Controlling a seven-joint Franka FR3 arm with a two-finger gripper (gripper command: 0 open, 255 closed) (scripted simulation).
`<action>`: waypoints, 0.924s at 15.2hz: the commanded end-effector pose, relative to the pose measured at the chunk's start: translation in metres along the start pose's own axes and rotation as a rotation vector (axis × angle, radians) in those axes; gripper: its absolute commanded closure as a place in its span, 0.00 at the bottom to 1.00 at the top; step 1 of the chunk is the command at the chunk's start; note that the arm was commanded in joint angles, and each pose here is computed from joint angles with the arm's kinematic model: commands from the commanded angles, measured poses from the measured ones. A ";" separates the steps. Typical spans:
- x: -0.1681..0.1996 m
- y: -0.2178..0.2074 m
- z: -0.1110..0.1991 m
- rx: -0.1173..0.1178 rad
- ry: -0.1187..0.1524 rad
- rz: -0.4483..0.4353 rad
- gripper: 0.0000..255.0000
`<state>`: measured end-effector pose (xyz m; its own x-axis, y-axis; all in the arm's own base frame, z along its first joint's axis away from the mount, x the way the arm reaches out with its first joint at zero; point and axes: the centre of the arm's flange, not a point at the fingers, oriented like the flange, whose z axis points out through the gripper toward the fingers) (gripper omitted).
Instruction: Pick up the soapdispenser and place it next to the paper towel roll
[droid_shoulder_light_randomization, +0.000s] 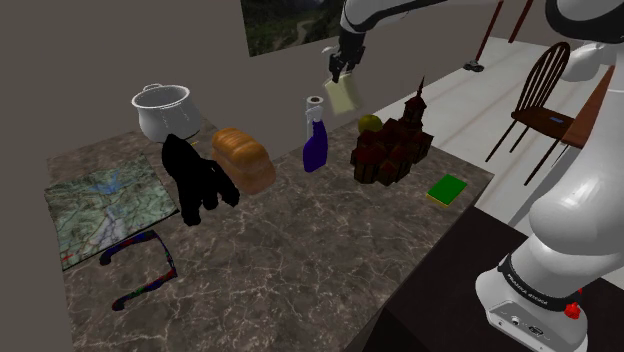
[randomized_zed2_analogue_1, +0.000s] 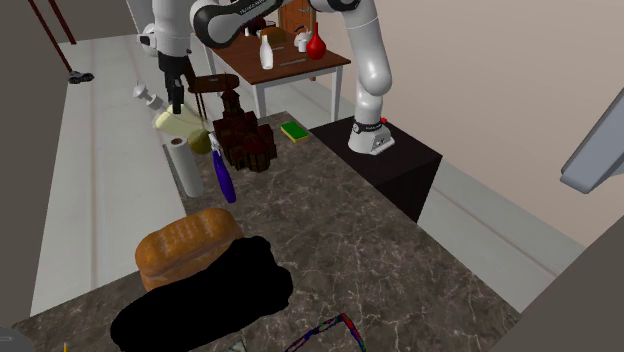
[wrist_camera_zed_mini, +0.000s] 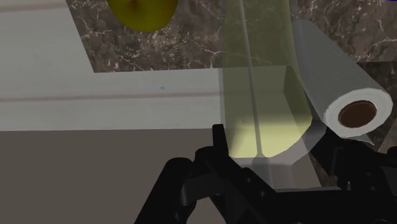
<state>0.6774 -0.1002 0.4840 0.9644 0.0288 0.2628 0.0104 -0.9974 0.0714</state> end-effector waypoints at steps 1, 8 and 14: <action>-0.003 0.000 0.009 0.000 0.001 0.000 1.00; -0.013 -0.003 0.045 0.000 0.001 0.000 1.00; -0.021 -0.005 0.075 0.000 0.001 0.000 1.00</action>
<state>0.6767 -0.1000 0.4102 0.9644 0.0287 0.2628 0.0103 -0.9974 0.0715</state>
